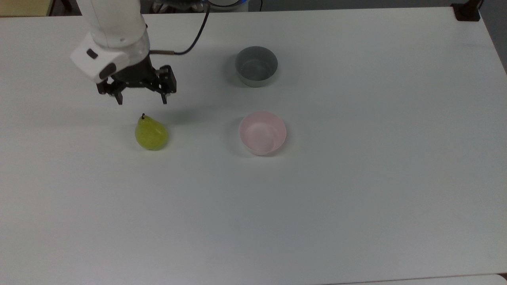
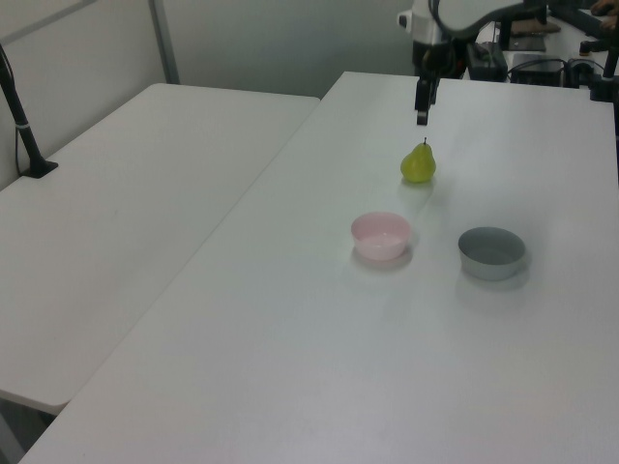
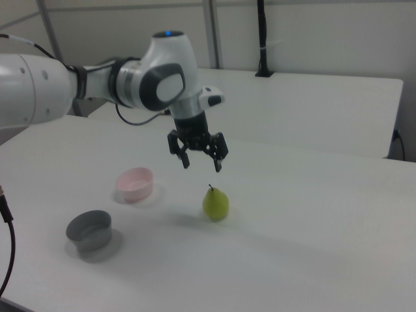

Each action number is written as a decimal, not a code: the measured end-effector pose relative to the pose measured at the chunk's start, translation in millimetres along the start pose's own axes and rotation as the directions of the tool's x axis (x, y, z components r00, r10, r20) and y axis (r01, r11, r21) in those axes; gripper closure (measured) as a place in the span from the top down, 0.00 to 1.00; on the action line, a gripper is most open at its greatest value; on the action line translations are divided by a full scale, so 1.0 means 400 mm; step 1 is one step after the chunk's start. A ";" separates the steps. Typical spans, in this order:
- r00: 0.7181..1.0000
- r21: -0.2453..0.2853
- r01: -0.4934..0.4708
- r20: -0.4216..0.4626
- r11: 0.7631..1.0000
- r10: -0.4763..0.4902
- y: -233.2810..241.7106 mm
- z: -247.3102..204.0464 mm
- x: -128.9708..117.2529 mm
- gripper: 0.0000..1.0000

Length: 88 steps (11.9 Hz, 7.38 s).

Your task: Place the pear in the bowl

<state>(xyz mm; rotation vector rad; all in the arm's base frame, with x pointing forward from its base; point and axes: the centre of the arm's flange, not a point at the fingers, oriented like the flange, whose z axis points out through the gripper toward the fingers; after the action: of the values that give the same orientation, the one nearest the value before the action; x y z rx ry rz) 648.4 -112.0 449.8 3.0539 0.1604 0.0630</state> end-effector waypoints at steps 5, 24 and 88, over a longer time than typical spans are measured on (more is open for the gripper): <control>0.999 -0.005 0.030 0.020 1.000 -0.030 -0.006 0.176 0.013 1.00; 0.999 -0.017 0.039 0.029 0.999 -0.038 0.010 0.258 0.023 0.65; 1.000 0.001 0.005 0.004 1.000 -0.005 -0.561 -0.217 0.016 1.00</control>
<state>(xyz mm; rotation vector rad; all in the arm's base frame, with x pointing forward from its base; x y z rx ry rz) 627.8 118.0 517.3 3.0547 0.1684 0.0563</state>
